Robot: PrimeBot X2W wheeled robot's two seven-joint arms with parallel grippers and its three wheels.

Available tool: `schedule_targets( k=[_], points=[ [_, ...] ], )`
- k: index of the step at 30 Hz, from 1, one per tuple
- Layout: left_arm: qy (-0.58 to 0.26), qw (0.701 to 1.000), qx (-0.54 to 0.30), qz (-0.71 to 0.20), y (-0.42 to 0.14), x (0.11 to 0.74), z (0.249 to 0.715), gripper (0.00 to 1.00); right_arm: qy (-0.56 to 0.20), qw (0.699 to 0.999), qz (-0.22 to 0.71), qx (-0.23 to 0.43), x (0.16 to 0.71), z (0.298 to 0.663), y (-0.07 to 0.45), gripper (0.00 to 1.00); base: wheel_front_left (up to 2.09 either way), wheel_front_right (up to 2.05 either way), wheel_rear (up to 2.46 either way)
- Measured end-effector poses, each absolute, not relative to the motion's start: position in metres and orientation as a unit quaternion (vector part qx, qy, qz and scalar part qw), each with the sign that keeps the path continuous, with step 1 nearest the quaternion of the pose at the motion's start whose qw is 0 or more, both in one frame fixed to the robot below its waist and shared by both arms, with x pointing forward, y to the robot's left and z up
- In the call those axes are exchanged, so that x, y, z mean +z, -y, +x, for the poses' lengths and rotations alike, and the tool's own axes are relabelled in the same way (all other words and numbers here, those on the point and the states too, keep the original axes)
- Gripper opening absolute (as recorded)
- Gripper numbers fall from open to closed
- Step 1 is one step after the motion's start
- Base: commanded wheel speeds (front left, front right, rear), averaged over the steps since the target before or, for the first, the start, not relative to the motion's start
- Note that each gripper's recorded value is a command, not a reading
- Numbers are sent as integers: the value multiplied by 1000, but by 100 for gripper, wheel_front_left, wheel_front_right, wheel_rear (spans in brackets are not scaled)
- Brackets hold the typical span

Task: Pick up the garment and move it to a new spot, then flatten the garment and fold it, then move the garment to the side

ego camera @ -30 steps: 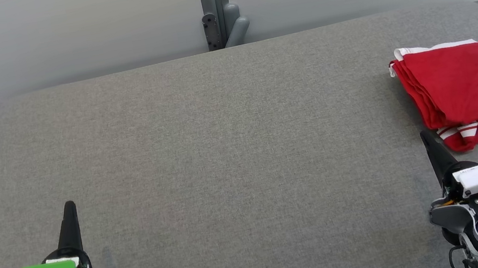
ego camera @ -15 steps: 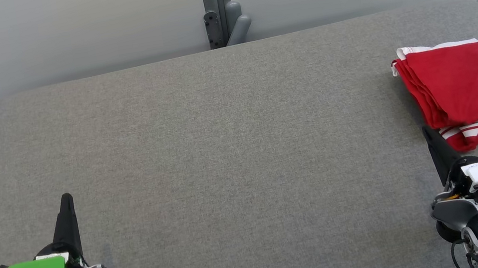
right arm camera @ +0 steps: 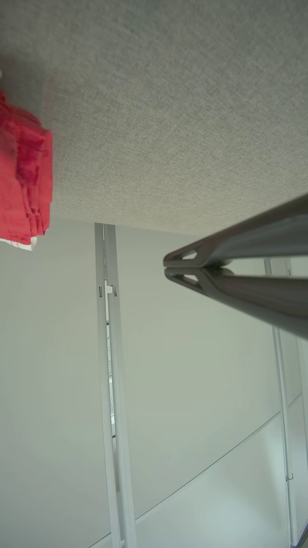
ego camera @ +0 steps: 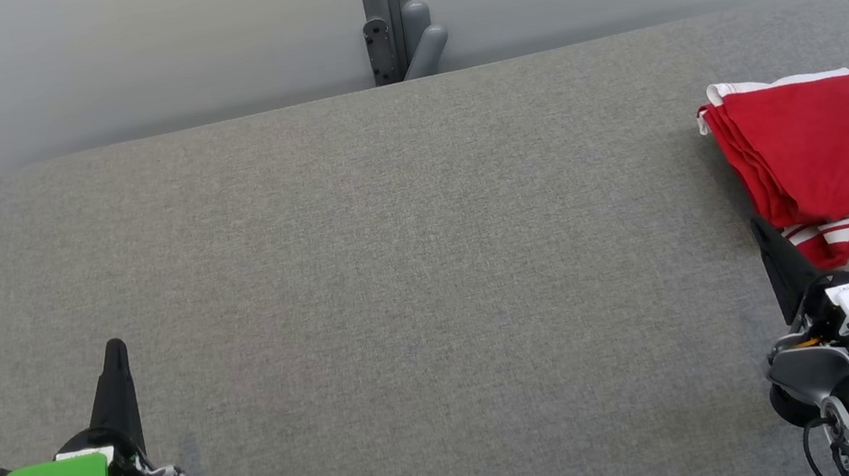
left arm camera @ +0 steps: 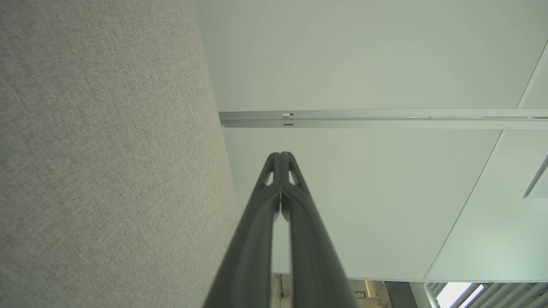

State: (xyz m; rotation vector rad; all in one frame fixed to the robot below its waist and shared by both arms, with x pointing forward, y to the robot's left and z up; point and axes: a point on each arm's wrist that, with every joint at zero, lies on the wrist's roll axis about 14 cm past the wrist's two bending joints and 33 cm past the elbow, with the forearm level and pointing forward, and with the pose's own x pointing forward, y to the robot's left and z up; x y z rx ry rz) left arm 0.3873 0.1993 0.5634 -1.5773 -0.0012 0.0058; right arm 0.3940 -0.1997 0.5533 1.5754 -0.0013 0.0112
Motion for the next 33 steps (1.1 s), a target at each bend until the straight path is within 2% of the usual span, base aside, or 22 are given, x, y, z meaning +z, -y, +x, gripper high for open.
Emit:
schedule_targets(
  k=[33],
  points=[
    [1, 705, 3, -709, -199, 563, 387, 0, 1, 707, 707, 5, 553, 394, 200, 0, 0, 0, 0]
  ],
)
